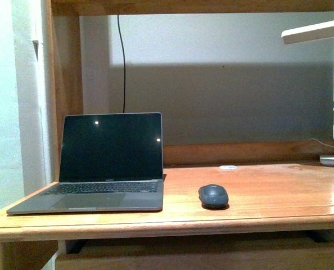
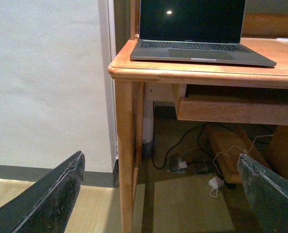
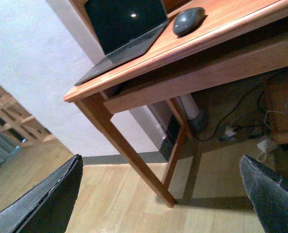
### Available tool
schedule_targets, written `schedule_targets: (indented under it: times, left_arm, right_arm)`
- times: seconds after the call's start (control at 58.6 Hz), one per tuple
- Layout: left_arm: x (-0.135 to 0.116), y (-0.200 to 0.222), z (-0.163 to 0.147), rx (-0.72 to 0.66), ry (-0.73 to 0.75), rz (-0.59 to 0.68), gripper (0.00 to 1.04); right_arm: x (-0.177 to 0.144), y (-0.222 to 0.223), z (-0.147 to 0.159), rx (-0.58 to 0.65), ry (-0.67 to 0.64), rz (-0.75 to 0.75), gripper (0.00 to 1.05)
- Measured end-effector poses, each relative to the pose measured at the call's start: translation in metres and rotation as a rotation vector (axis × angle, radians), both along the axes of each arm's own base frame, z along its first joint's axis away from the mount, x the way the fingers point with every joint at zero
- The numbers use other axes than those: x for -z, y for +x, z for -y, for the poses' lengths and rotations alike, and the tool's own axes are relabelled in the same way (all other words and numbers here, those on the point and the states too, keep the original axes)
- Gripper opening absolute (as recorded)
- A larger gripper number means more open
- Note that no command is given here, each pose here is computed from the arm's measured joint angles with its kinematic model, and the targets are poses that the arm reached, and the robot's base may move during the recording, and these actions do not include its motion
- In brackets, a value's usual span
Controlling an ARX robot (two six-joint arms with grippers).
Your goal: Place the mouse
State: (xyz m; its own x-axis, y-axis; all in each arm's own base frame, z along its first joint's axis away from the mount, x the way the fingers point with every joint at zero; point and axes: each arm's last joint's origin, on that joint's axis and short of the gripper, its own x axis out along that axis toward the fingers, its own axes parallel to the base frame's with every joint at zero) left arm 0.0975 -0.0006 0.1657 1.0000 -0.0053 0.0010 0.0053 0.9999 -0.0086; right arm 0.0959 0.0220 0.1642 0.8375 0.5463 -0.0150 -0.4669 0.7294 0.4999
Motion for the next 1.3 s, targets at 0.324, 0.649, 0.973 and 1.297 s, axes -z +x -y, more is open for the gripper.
schedule_targets:
  times: [0.324,0.649,0.973,1.297]
  left_arm:
    - [0.000,0.000,0.000,-0.001,0.000,0.001,0.97]
    - [0.000,0.000,0.000,0.000,0.000,0.001,0.97]
    - [0.000,0.000,0.000,0.000,0.000,0.001,0.97]
    - [0.000,0.000,0.000,0.000,0.000,0.001,0.97]
  right_arm:
    - [-0.002,0.000,0.013,0.527,-0.459,0.179,0.39]
    - [-0.004,0.001,0.022,0.560,-0.495,0.175,0.03]
    - [-0.004,0.001,0.022,0.562,-0.496,0.174,0.07]
    - [-0.004,0.001,0.022,0.562,-0.497,0.175,0.66]
